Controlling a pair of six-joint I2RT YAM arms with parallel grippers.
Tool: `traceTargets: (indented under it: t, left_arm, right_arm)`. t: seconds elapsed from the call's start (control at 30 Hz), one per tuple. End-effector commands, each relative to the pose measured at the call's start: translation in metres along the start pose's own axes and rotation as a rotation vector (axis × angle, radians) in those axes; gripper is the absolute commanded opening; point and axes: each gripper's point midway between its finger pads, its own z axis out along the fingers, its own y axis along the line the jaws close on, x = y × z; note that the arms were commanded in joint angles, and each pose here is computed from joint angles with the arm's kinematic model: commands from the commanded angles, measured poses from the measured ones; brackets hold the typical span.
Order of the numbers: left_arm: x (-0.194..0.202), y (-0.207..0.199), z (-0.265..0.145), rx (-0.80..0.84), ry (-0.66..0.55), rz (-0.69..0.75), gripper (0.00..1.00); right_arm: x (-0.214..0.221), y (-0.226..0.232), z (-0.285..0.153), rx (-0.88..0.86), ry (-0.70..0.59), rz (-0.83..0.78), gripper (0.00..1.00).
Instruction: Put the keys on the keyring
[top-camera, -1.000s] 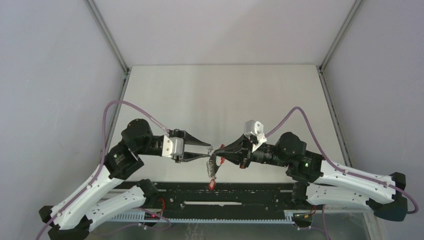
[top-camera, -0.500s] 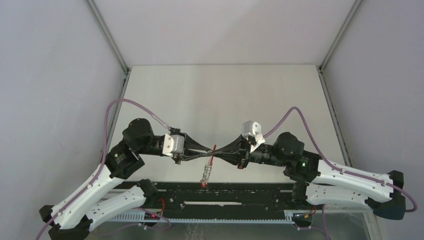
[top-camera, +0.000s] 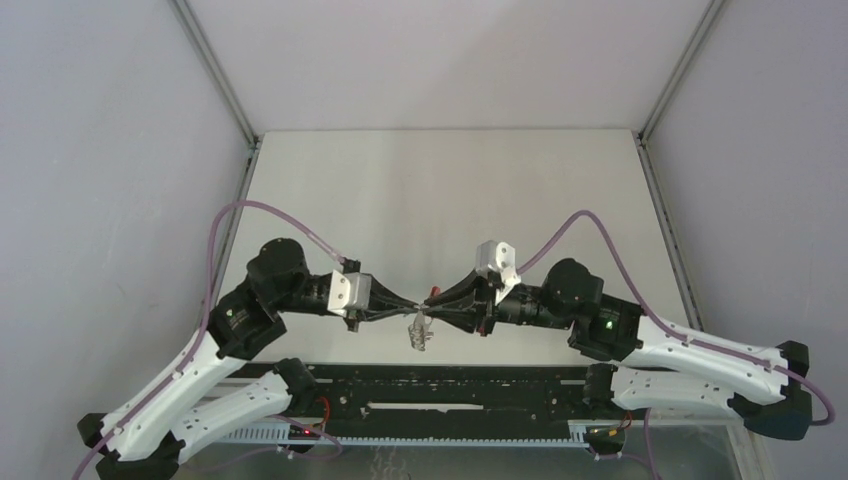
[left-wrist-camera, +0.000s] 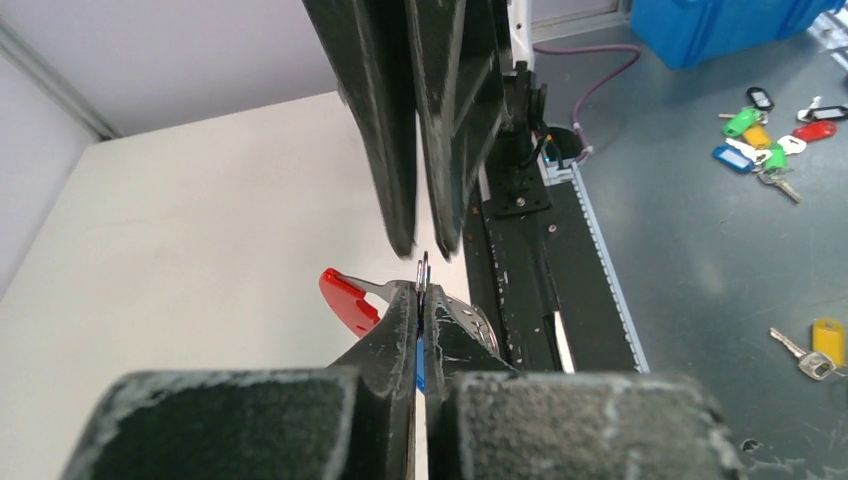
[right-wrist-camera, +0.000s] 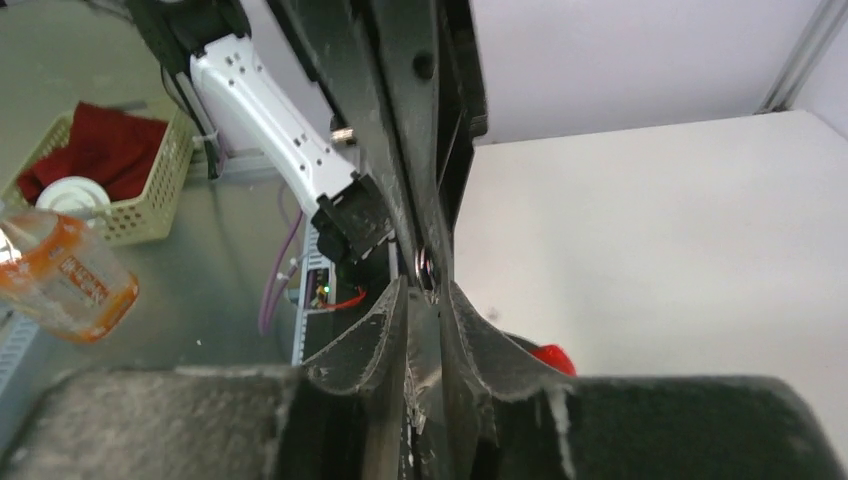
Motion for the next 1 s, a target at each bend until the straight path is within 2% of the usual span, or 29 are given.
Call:
traceTargets:
  t: [0.0, 0.1, 0.17, 0.2, 0.27, 0.4, 0.7, 0.97]
  left_arm:
    - [-0.004, 0.012, -0.006, -0.057, 0.04, 0.061, 0.0]
    - [-0.005, 0.014, -0.006, -0.043, 0.074, 0.072, 0.0]
    - [-0.008, 0.017, -0.006, -0.044, 0.092, 0.063, 0.0]
    - [-0.009, 0.017, -0.006, -0.042, 0.097, 0.057, 0.0]
    - [-0.011, 0.019, -0.005, -0.042, 0.103, 0.045, 0.0]
    - [-0.016, 0.02, -0.004, -0.037, 0.111, 0.027, 0.0]
    - [-0.012, 0.01, -0.007, 0.022, 0.153, 0.055, 0.0]
    - [-0.016, 0.01, -0.006, 0.029, 0.151, 0.067, 0.0]
  right_arm:
    - [-0.032, -0.003, -0.013, -0.016, 0.061, -0.005, 0.31]
    - [-0.025, -0.01, -0.018, -0.019, 0.223, -0.021, 0.4]
    - [-0.02, -0.011, -0.019, -0.025, 0.315, -0.034, 0.54]
    - [-0.018, -0.011, -0.019, -0.03, 0.356, -0.04, 0.58]
    - [-0.014, -0.011, -0.018, -0.048, 0.423, -0.054, 0.6]
    - [-0.008, -0.007, -0.014, -0.096, 0.527, -0.08, 0.51]
    - [-0.019, -0.009, -0.005, -0.133, 0.551, -0.119, 0.38]
    - [-0.019, -0.005, 0.003, -0.177, 0.544, -0.116, 0.35]
